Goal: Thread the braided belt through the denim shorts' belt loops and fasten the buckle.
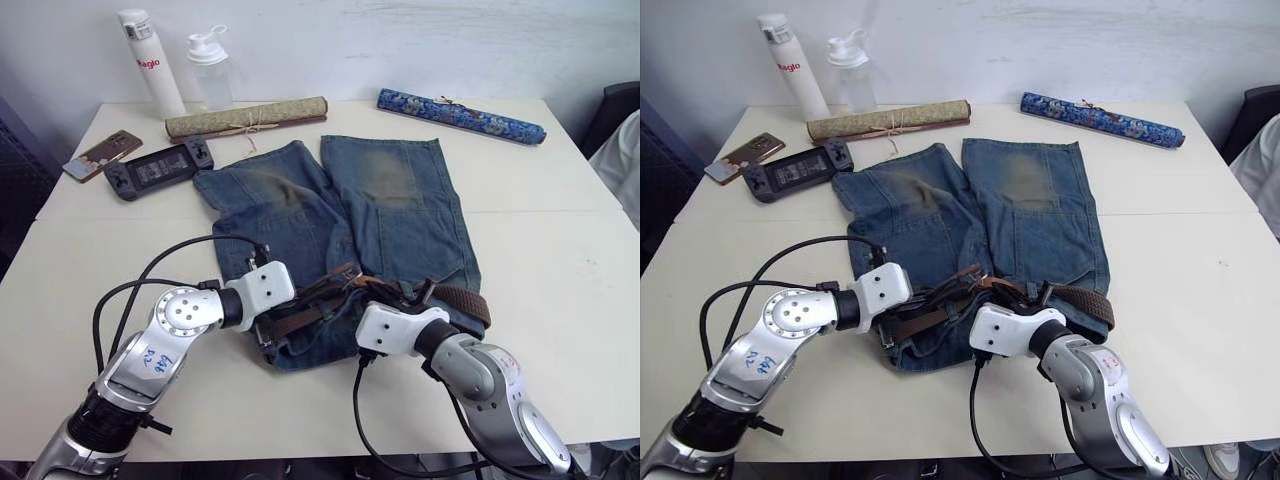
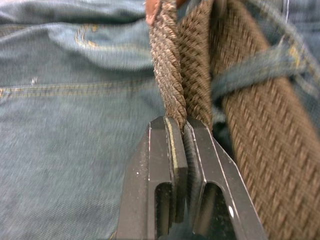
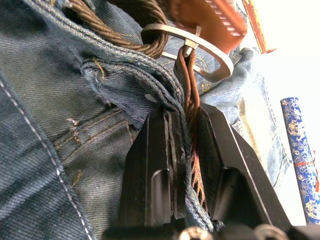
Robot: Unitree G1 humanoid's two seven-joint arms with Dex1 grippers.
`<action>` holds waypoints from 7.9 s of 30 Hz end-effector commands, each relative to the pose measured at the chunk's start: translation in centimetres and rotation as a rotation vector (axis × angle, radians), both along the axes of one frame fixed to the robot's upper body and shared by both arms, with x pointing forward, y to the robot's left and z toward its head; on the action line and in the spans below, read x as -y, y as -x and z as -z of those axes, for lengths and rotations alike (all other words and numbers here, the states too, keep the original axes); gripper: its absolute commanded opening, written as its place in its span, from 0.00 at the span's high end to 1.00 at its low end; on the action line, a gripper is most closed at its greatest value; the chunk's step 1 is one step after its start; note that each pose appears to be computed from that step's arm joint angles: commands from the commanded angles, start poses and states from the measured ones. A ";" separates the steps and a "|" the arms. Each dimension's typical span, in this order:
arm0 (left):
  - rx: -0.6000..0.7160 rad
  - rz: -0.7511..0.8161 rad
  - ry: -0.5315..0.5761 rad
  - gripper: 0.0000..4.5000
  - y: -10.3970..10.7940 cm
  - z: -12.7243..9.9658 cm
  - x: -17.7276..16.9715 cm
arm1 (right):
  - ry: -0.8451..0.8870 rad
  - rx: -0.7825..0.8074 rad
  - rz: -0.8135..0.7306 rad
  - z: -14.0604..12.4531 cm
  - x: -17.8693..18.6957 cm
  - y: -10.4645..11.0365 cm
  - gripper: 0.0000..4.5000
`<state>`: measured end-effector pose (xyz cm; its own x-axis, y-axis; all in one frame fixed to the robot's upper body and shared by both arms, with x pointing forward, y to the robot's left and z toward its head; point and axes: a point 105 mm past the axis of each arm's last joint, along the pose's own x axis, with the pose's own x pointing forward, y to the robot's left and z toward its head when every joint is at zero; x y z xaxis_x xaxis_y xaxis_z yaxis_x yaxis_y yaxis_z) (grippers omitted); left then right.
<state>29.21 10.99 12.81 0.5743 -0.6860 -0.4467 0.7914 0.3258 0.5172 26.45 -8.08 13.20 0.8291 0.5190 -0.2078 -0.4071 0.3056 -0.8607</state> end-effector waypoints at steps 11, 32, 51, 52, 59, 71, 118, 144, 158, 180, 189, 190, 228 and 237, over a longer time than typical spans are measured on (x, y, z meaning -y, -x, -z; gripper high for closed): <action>0.238 0.090 -0.229 1.00 -1.4 -2.0 0.0 | 0.049 0.065 -0.043 -1.1 -0.5 -0.1 0.97; 0.313 0.172 -0.234 1.00 -2.1 -3.0 1.1 | 0.139 0.066 -0.141 -0.7 -1.8 0.0 0.97; 0.321 0.129 -0.342 1.00 -3.0 -4.2 -2.2 | 0.224 0.147 -0.229 -1.8 -3.0 -1.8 0.97; 0.320 0.133 -0.344 1.00 -3.0 -4.2 -2.2 | 0.227 0.149 -0.231 -1.8 -3.1 -1.8 0.97; 0.318 0.141 -0.353 1.00 -2.7 -4.4 -2.2 | 0.211 0.145 -0.204 -1.9 -2.8 -2.2 0.97; 0.350 0.139 -0.371 1.00 -2.8 -5.9 -2.6 | 0.207 0.130 -0.188 -1.6 -2.5 -2.3 0.97; 0.226 0.221 -0.167 1.00 -2.6 -3.3 2.3 | 0.210 0.150 -0.230 -2.0 -3.9 -2.6 0.97; 0.274 0.231 -0.014 1.00 -3.6 -3.1 6.4 | 0.182 -0.063 -0.211 0.5 -2.4 -1.2 0.97; 0.135 0.257 0.075 1.00 -2.7 -0.7 8.1 | 0.006 -0.162 -0.102 -0.9 -1.1 0.0 0.15; 0.084 0.272 0.108 1.00 -2.1 0.1 8.9 | -0.072 -0.147 -0.024 -7.8 4.7 0.7 0.05; 0.092 0.270 0.106 1.00 -1.9 0.0 8.9 | 0.081 -0.087 -0.023 -5.6 4.8 -0.7 0.05; 0.093 0.270 0.105 1.00 -1.9 0.0 8.9 | 0.095 -0.083 -0.022 -5.4 4.8 -0.9 0.05; -0.059 0.272 0.428 0.47 1.1 -3.4 4.9 | 0.096 -0.094 -0.033 -2.8 3.2 -2.0 1.00; -0.200 0.131 0.469 0.47 1.4 -0.7 2.4 | 0.106 -0.088 -0.046 -2.6 3.6 -1.4 1.00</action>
